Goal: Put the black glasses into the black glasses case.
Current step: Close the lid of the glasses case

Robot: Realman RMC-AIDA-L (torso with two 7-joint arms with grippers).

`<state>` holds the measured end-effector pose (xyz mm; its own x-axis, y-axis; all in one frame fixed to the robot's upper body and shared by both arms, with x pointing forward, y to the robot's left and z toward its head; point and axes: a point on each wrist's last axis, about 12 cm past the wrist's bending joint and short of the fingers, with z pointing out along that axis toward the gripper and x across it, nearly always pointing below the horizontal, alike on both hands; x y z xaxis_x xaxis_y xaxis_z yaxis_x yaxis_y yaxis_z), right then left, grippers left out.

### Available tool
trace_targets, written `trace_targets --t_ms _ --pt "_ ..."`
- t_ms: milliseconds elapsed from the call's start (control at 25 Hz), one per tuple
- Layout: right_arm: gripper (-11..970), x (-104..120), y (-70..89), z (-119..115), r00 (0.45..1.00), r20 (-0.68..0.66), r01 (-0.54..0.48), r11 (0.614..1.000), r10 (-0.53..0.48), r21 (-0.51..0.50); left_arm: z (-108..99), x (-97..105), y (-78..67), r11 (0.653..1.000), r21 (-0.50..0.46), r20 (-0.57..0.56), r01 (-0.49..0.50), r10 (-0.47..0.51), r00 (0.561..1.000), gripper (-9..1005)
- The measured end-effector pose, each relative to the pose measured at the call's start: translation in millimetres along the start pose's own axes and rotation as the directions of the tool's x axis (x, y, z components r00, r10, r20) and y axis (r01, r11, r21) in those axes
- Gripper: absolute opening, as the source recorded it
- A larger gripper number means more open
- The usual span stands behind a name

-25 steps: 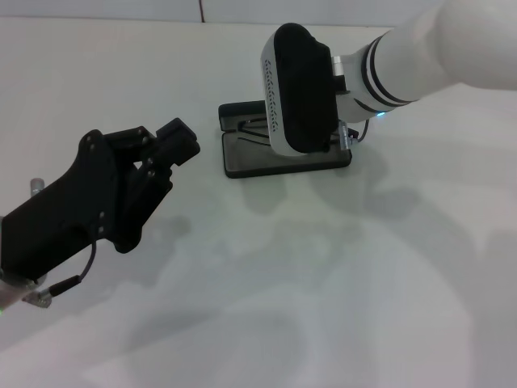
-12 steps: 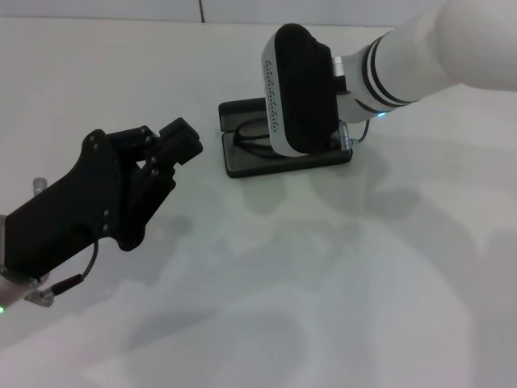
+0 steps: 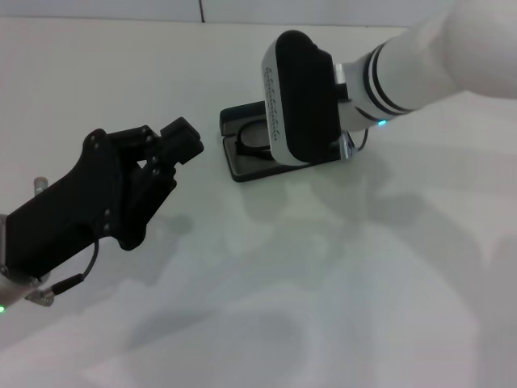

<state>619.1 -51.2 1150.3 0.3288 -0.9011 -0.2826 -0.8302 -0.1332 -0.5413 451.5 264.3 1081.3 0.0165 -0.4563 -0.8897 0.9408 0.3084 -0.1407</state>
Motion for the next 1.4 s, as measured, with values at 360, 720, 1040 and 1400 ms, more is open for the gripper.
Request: trace_targets --t_ms 360,720,1040,1400 --pt "251 10 18.0 -26 0.988 0.089 -0.129 0.991 0.127 0.020 0 -2 2.5 1.000 0.005 -0.004 -0.002 0.002 1.000 71" --pt "249 61 31.1 -114 0.805 0.351 -0.516 0.857 0.479 0.013 2 -28 31.9 1.000 -0.005 -0.014 -0.011 0.011 1.000 71" --pt "248 162 83.6 -174 0.558 0.449 -0.729 0.671 0.698 -0.136 70 -54 99.6 0.999 0.019 -0.277 0.048 -0.041 0.960 75" --pt "253 232 154.0 -172 0.266 0.478 -0.852 0.436 0.837 -0.290 158 -26 142.7 0.996 -0.047 -0.674 -0.071 0.021 0.738 97"
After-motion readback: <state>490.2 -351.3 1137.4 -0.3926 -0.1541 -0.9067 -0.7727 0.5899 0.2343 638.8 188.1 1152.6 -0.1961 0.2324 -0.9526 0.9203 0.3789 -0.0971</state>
